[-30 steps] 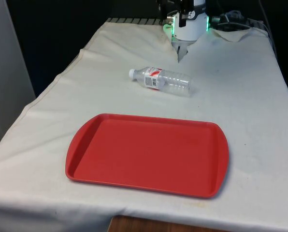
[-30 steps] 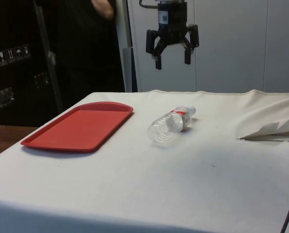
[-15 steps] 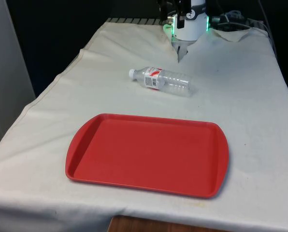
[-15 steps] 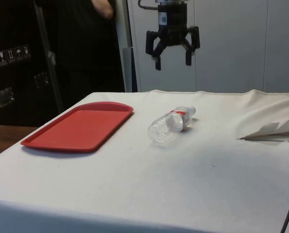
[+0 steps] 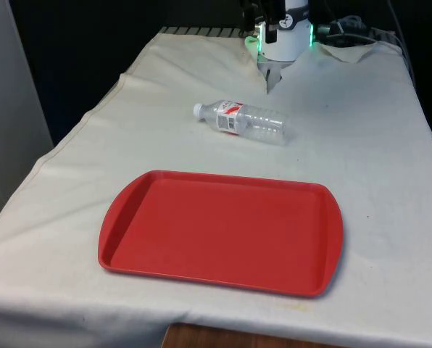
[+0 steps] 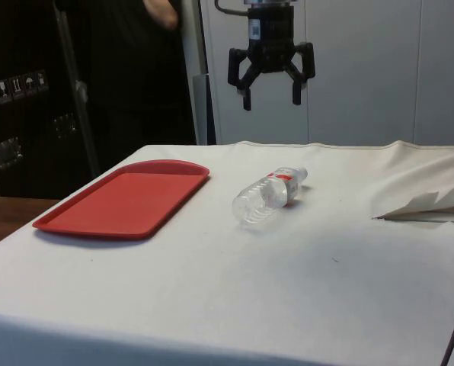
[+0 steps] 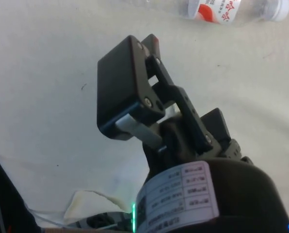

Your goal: Place the bottle upright on the tray.

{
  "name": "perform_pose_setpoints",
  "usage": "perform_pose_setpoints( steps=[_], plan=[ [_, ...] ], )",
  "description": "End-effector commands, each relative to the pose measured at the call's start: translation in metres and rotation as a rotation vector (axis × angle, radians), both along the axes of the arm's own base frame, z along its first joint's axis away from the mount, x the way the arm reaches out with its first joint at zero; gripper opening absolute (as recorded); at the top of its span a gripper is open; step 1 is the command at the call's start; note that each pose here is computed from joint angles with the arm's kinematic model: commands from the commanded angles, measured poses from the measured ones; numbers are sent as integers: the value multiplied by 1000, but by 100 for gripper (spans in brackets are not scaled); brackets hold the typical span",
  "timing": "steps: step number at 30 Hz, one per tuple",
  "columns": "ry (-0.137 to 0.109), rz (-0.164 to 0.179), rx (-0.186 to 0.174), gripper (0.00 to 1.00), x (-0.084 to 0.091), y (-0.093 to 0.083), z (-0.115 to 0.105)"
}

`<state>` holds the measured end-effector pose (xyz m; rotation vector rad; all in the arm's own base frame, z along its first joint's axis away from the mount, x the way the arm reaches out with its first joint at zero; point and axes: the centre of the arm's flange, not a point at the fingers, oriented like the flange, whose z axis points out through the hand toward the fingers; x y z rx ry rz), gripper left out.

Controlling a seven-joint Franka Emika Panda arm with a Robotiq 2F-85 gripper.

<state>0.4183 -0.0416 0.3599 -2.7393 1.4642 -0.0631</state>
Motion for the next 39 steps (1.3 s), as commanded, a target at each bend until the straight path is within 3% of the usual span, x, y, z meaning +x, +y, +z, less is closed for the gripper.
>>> perform_pose_setpoints(
  steps=[1, 3, 4, 12, 13, 21, 23, 28, 32, 33, 34, 39],
  plan=[
    [-8, -14, 9, 100, 1, 0, -1],
    [0, -11, 6, 100, 0, 0, 0],
    [-8, -23, 14, 100, 1, 0, -1],
    [-1, -72, 22, 100, 0, -1, -3],
    [4, -59, 14, 100, 0, -1, -2],
    [7, -121, 27, 100, 0, -2, -6],
    [14, -115, 22, 100, 0, -1, -5],
    [10, -155, 37, 100, 1, -2, -9],
    [8, -173, 43, 100, 3, -4, -11],
    [17, -164, 36, 100, 1, -4, -11],
    [6, -177, 46, 100, 3, -5, -12],
    [6, -204, 62, 100, 6, -6, -14]
  ],
)
